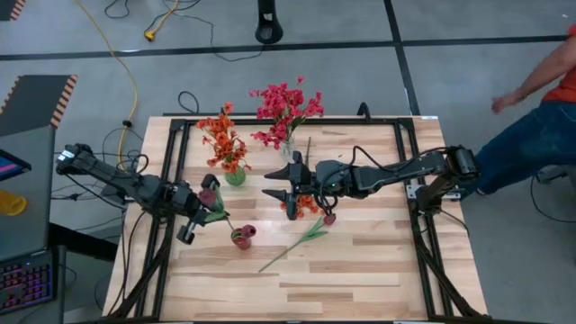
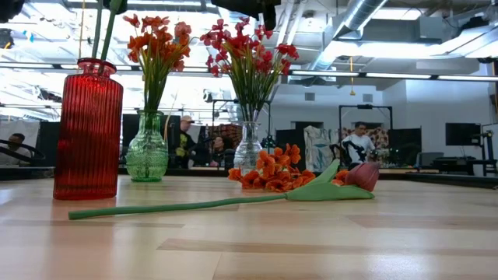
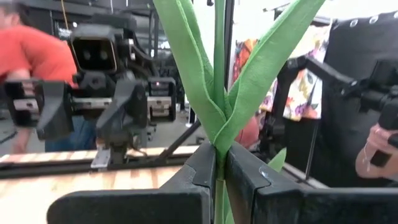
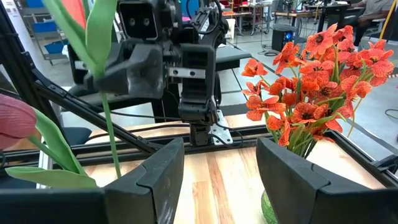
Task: Sort flowers into vase by color
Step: Put the right red tulip into the red vase, then put the orange flower into the green vase
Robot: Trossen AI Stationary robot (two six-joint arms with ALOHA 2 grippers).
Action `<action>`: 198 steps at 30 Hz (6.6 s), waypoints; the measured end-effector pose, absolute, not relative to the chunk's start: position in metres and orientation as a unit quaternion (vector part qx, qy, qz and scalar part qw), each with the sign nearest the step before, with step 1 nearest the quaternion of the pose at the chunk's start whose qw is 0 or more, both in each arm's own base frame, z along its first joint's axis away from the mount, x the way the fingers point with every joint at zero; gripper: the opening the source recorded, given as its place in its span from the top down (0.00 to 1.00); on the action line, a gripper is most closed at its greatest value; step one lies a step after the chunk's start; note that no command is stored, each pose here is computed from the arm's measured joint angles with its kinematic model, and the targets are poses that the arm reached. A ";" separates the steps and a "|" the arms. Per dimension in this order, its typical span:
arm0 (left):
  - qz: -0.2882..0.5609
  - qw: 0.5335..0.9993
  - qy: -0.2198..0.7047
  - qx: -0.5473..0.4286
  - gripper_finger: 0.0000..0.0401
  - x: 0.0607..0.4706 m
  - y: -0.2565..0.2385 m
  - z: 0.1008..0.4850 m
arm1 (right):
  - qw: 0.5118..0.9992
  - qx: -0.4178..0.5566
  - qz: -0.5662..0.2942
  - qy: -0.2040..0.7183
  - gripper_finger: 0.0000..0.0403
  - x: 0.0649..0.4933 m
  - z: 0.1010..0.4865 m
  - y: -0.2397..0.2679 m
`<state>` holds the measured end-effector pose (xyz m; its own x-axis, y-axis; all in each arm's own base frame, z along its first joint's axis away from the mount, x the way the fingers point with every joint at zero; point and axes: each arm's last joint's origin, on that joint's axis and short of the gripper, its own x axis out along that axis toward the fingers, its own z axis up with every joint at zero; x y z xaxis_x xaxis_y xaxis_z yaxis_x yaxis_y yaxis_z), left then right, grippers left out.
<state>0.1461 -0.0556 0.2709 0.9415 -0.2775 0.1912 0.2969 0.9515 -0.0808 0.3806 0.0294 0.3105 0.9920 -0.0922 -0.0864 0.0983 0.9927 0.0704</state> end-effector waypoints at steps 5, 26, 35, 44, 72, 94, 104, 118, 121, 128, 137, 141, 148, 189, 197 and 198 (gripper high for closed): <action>-0.145 0.986 -0.061 -0.048 0.98 0.155 -0.059 0.263 | 0.997 0.037 -0.048 0.042 0.44 0.381 0.310 0.030; -0.146 0.988 0.020 -0.038 0.95 0.175 -0.067 0.238 | 0.997 0.038 -0.048 0.042 0.44 0.381 0.310 0.029; -0.146 0.988 0.019 -0.038 0.75 0.175 -0.067 0.238 | 0.997 0.038 -0.048 0.043 0.44 0.381 0.310 0.029; -0.144 0.989 0.034 -0.009 0.58 0.169 -0.065 0.237 | 0.997 0.037 -0.048 0.044 0.44 0.381 0.310 0.029; -0.114 0.989 0.089 -0.009 0.58 0.129 -0.047 0.239 | 0.946 -0.052 -0.095 0.304 0.44 0.322 0.307 -0.017; -0.072 0.994 0.083 -0.024 0.58 0.130 -0.045 0.241 | 0.812 -0.287 0.001 0.508 0.44 0.334 0.233 -0.075; -0.060 0.995 0.082 -0.024 0.58 0.130 -0.044 0.241 | 0.704 -0.401 0.031 0.585 0.44 0.351 0.186 -0.084; -0.060 0.995 0.082 -0.025 0.58 0.130 -0.044 0.240 | 0.642 -0.462 0.067 0.608 0.44 0.393 0.164 -0.094; -0.060 0.995 0.082 -0.025 0.58 0.130 -0.044 0.240 | 0.624 -0.462 0.088 0.624 0.44 0.396 0.163 -0.094; -0.060 0.994 0.082 -0.025 0.58 0.130 -0.044 0.240 | 0.610 -0.456 0.105 0.639 0.44 0.395 0.163 -0.094; -0.060 0.995 0.082 -0.025 0.58 0.130 -0.044 0.240 | 0.632 -0.435 0.149 0.623 0.44 0.394 0.161 -0.089; -0.060 0.995 0.082 -0.025 0.58 0.130 -0.044 0.240 | 0.639 -0.433 0.153 0.617 0.44 0.395 0.161 -0.087; -0.060 0.995 0.082 -0.025 0.58 0.130 -0.044 0.240 | 0.634 -0.424 0.168 0.624 0.44 0.392 0.160 -0.087; -0.060 0.994 0.083 -0.024 0.58 0.130 -0.044 0.240 | 0.657 -0.224 0.204 0.690 0.73 0.361 0.141 -0.073; -0.060 0.994 0.083 -0.024 0.58 0.130 -0.044 0.240 | 0.667 -0.203 0.178 0.694 0.90 0.359 0.147 -0.072; -0.060 0.994 0.083 -0.025 0.58 0.130 -0.044 0.240 | 0.668 -0.200 0.174 0.695 0.92 0.358 0.148 -0.071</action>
<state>0.1301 -0.0442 0.2404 0.9791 -0.1236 -0.1613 0.1154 0.9916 -0.0590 0.3583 -0.0710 0.1485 -0.0273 -0.0457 -0.9986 -0.5104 0.8596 -0.0254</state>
